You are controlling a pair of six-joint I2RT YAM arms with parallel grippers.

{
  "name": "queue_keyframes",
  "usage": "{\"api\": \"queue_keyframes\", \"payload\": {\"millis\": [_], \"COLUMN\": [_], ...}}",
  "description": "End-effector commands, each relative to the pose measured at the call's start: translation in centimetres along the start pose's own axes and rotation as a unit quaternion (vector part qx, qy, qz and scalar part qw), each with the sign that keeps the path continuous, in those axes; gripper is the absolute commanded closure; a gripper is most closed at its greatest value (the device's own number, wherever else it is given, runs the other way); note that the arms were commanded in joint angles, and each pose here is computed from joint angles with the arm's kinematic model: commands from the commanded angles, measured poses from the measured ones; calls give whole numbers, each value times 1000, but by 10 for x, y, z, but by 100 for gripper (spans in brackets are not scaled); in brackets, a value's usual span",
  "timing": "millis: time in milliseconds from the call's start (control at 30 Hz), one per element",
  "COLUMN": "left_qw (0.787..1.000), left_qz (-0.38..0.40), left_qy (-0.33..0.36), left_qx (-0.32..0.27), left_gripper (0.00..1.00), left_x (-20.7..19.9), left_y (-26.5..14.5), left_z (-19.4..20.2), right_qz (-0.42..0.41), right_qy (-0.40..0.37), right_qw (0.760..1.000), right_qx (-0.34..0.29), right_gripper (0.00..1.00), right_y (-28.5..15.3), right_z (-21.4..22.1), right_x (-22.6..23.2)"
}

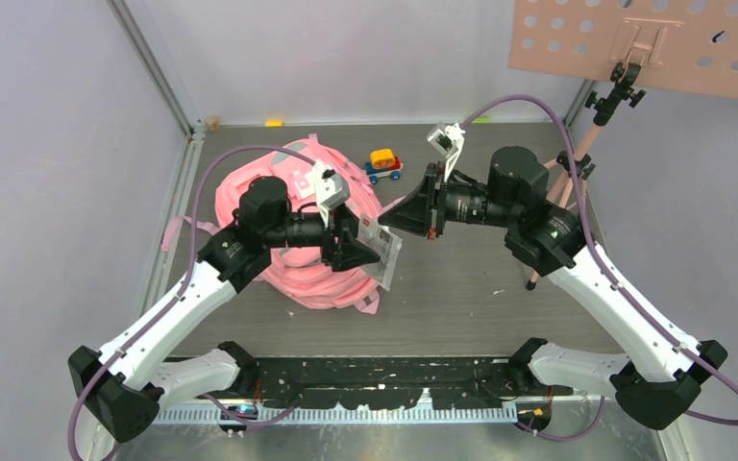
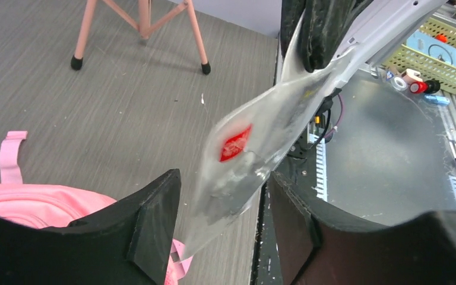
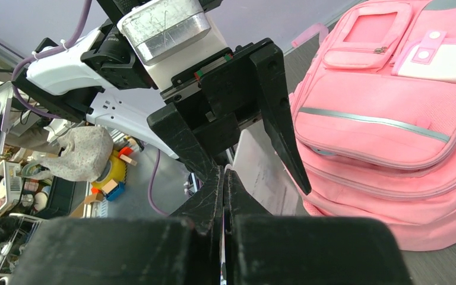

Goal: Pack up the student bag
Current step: Pick up the stationery from the center of the board.

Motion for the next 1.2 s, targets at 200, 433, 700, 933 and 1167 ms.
{"api": "queue_keyframes", "payload": {"millis": [200, 433, 700, 933, 1167], "left_qw": [999, 999, 999, 999, 997], "left_qz": [1, 14, 17, -23, -37], "left_qy": [32, 30, 30, 27, 2], "left_qx": [-31, -29, -24, -26, -61], "left_gripper": [40, 78, 100, 100, 100], "left_x": [-2, -4, -6, 0, -1], "left_y": [-3, -3, -4, -6, -10], "left_z": [-20, -20, -20, -23, -37], "right_qz": [-42, -8, 100, 162, 70], "right_qy": [-24, -31, -40, -50, -38], "right_qw": [999, 999, 991, 974, 986], "right_qx": [-7, -16, -75, -154, -145], "right_gripper": [99, 99, 93, 13, 5], "right_y": [-7, -7, -13, -33, -32], "right_z": [-12, -12, -16, -21, 0], "right_x": [21, 12, -13, -20, -9]}}
Point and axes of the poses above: each gripper's point midway between its finger pads, its own y axis out along the fingers, its own x axis along the line the jaws close on, z = x × y, the point moved 7 cm from there along -y, back along the fingers, and after that the axes turned 9 degrees about y, right-handed, at the moved point
